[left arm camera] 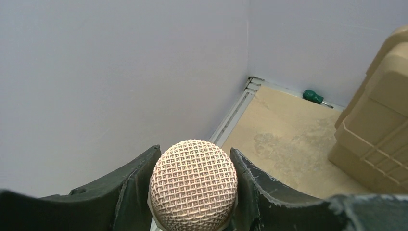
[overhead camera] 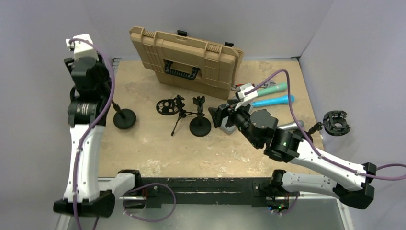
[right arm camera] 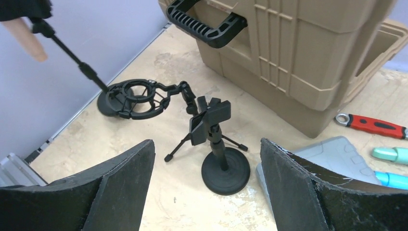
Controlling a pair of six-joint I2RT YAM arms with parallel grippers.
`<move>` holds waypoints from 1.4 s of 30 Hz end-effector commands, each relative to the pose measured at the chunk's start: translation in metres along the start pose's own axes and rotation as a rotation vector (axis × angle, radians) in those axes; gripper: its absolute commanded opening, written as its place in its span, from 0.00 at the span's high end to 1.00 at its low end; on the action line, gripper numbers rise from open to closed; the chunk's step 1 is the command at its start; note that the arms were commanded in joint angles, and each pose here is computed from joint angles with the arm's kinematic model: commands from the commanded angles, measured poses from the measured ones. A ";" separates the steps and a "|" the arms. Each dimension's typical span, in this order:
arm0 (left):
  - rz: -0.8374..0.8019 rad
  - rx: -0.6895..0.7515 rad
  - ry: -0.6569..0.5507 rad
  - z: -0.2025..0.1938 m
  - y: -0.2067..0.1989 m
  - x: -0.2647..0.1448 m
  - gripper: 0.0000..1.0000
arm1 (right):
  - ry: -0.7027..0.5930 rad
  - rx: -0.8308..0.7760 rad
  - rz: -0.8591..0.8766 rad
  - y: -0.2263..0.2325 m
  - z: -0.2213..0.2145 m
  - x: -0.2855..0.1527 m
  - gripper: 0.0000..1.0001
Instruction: Remove the microphone from the stand
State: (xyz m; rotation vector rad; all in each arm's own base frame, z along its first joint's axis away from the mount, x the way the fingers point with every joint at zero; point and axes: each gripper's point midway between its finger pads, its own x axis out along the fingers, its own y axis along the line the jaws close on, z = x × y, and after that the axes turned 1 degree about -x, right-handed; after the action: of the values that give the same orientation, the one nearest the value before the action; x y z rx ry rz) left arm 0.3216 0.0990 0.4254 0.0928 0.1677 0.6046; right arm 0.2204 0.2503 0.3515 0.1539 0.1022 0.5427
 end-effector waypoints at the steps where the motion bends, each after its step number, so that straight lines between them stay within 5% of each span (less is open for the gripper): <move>1: -0.070 -0.065 -0.143 0.025 0.017 -0.045 1.00 | -0.058 0.021 0.066 0.021 0.024 0.009 0.22; 11: -0.467 -0.013 -0.027 -0.019 -0.026 -0.113 1.00 | -0.027 -0.032 0.082 0.034 0.021 0.027 0.22; 14: -0.701 -0.013 -0.058 -0.023 -0.053 -0.144 1.00 | -0.017 -0.034 0.114 0.041 0.015 0.031 0.20; 18: -1.051 -0.023 -0.074 -0.026 -0.092 -0.193 1.00 | 0.024 -0.066 0.246 0.067 0.002 0.036 0.20; 24: -1.360 -0.057 0.009 -0.035 -0.127 -0.234 1.00 | 0.085 -0.106 0.498 0.112 -0.020 0.031 0.19; 31: -1.510 -0.108 0.054 -0.038 -0.143 -0.258 1.00 | 0.076 -0.096 0.635 0.135 -0.024 0.023 0.19; 42: -1.488 -0.112 0.066 -0.040 -0.153 -0.263 1.00 | 0.047 -0.121 0.786 0.158 -0.029 0.014 0.18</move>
State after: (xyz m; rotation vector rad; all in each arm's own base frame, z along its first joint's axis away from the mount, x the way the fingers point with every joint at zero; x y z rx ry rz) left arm 0.1883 -0.1708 0.3849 -0.0937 0.2397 -0.8817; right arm 0.1558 0.3882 0.3298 0.0398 0.1384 1.2744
